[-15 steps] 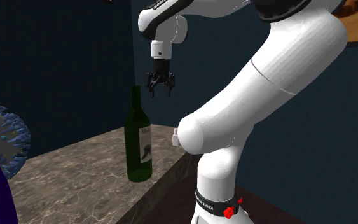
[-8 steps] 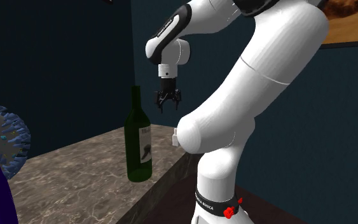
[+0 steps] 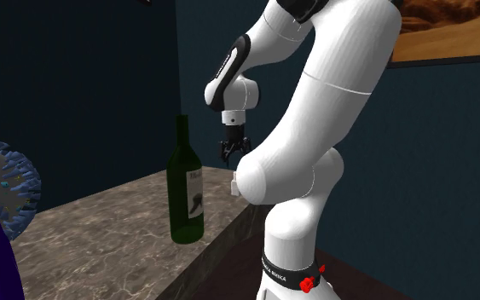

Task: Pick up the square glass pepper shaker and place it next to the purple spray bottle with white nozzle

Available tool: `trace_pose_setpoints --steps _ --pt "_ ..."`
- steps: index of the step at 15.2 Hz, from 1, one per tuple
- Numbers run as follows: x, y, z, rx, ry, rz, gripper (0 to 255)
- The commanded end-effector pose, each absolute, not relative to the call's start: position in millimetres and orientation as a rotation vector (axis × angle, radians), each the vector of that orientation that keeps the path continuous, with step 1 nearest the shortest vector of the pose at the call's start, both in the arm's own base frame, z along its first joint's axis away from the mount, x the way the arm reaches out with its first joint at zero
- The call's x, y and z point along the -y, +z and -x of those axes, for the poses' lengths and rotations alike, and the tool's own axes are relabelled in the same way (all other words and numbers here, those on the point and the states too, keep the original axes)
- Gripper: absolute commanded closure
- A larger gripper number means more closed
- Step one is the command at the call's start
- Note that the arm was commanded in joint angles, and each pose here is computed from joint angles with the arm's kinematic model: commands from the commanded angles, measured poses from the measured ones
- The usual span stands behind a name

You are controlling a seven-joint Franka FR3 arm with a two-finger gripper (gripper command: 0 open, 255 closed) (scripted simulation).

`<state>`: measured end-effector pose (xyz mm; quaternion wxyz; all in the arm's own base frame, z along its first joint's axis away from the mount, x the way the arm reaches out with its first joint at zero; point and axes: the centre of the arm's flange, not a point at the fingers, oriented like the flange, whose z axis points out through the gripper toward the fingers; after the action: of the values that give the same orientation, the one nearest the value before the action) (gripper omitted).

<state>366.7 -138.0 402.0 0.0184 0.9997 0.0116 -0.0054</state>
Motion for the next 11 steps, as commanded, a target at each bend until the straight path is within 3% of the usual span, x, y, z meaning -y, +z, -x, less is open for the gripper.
trace_pose_setpoints --steps 1,11 --pt "140.6 391.1 -366.1 -0.035 -0.019 -3.104 0" --pt "141.7 361.7 -365.8 -0.035 -0.019 -3.104 0"
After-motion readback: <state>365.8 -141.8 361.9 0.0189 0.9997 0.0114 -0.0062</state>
